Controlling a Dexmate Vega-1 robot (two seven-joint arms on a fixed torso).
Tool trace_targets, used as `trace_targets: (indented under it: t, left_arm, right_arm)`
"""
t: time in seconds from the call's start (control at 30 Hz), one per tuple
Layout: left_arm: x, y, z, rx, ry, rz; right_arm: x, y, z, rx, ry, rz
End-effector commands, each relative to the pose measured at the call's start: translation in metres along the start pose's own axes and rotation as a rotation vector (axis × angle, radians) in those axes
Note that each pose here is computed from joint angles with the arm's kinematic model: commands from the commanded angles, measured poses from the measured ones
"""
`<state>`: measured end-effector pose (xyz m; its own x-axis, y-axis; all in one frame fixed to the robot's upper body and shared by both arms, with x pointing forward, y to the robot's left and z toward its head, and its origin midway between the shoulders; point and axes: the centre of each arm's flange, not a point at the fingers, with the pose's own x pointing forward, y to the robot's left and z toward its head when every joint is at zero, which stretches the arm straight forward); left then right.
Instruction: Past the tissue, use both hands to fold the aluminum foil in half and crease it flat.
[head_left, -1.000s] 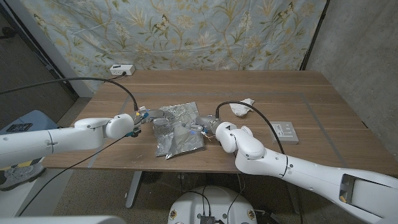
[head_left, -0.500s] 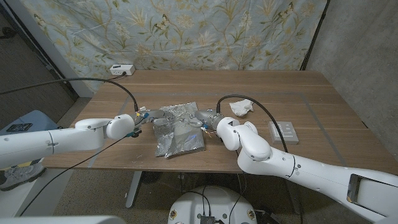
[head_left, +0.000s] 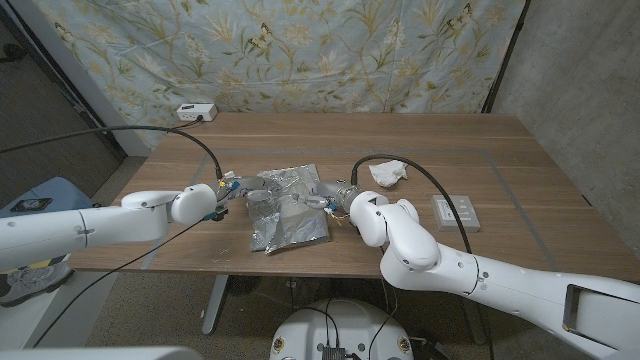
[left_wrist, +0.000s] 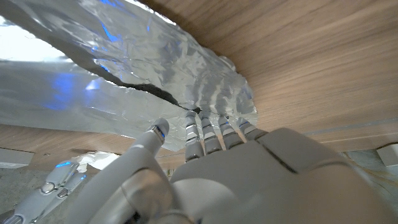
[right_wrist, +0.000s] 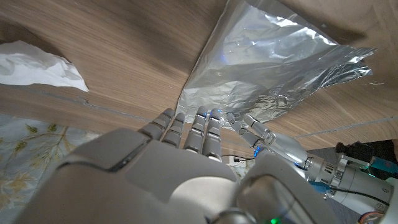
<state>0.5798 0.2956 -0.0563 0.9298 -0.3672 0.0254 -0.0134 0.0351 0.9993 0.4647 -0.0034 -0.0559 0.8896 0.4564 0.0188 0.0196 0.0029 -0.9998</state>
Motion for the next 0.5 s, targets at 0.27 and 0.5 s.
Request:
trace_targets:
  t: [0.27,0.5]
  left_arm:
    - [0.001,0.003,-0.002,-0.020,0.012,0.028]
    - [0.002,0.005,-0.005,-0.013,0.012,0.037]
  right_arm:
    - [-0.022,0.010,0.013,0.013,0.092,0.076]
    - [-0.027,0.018,0.019,0.013,0.086,0.100]
